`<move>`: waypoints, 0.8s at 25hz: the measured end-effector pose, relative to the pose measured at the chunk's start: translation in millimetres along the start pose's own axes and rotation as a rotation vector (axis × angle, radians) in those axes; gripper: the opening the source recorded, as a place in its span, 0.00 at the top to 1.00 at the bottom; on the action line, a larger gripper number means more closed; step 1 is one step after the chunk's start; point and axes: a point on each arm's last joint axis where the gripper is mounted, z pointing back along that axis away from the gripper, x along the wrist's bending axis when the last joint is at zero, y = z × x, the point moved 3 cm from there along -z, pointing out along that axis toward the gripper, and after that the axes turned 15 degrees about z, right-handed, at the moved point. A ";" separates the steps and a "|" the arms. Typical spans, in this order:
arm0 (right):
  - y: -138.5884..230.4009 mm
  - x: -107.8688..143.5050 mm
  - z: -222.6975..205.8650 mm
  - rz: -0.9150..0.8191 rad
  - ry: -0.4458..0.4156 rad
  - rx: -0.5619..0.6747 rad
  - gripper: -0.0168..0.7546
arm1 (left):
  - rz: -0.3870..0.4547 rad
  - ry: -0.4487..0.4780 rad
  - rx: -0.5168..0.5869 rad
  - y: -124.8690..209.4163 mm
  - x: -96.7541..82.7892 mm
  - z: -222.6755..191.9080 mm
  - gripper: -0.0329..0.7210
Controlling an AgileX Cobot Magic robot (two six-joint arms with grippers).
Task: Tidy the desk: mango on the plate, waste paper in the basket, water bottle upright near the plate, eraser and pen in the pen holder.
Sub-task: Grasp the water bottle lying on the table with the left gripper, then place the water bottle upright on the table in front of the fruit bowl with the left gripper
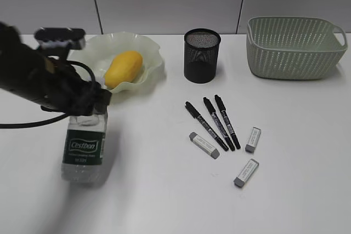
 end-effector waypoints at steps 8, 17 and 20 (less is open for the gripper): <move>0.0 0.0 0.0 0.000 0.000 0.000 0.34 | -0.178 0.286 -0.642 1.8 23.9 43.5 0.44; 0.0 0.0 0.0 -0.001 0.000 0.000 0.34 | -0.249 0.310 -0.738 10.3 38.3 -17.8 0.44; 0.0 0.0 0.0 -0.001 0.000 0.000 0.34 | -0.253 0.322 -0.742 13.2 38.9 -23.6 0.44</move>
